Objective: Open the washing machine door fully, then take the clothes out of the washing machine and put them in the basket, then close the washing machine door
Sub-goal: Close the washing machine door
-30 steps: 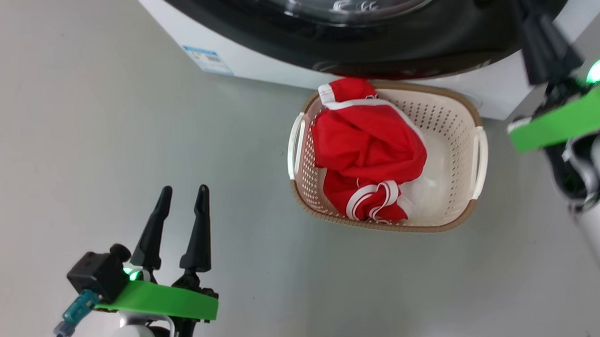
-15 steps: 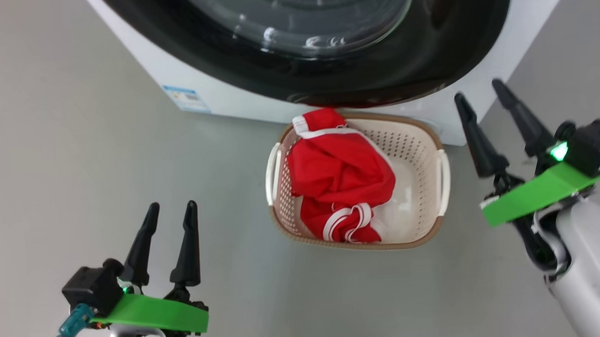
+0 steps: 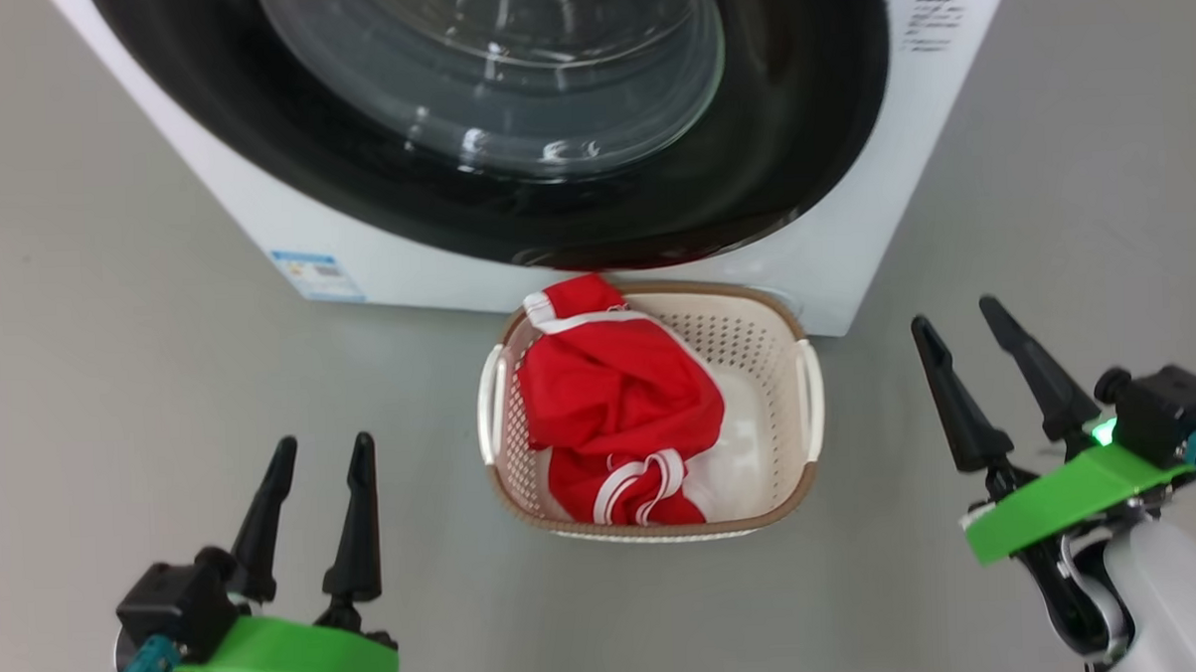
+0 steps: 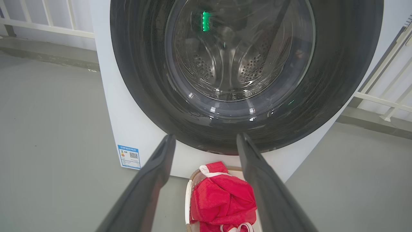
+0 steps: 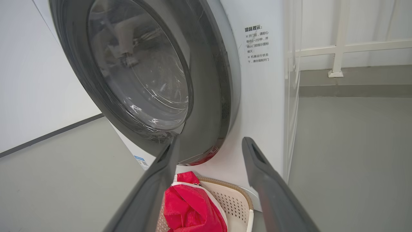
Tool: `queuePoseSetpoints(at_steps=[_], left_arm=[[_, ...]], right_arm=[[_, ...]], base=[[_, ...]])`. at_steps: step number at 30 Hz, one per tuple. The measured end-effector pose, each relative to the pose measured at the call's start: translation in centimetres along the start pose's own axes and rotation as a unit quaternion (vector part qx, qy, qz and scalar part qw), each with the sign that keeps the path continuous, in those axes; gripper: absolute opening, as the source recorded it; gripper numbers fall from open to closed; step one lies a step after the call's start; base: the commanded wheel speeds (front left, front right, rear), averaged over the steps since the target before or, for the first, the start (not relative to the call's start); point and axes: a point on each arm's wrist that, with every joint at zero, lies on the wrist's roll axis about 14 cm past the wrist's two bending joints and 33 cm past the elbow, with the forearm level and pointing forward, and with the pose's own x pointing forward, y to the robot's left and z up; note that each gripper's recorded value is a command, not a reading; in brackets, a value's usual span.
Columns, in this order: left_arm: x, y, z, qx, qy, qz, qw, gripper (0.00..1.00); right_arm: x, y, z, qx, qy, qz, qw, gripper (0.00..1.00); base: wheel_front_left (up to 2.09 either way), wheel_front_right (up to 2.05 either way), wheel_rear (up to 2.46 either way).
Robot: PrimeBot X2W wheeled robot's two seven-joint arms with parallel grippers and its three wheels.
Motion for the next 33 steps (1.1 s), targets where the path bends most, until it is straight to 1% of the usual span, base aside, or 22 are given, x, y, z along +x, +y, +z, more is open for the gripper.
queuePoseSetpoints(at_steps=[14, 22, 33], left_arm=[[-1.1, -1.5, 0.2, 0.001, -0.001, -0.031, 1.000, 1.00], [-2.0, -1.8, 0.5, 0.007, -0.004, -0.044, 0.999, 1.00], [-2.6, -1.8, 0.3, 0.007, -0.002, -0.044, 0.999, 1.00]], right_arm=[[-5.7, -2.9, 0.6, 0.002, -0.005, -0.070, 0.998, 1.00], [-8.5, -3.8, 0.4, 0.007, -0.005, -0.099, 0.995, 1.00], [-10.9, -4.9, 0.2, 0.012, -0.005, -0.130, 0.991, 1.00]], base=[[0.00, 0.00, 0.00], [0.00, 0.00, 0.00], [0.00, 0.00, 0.00]])
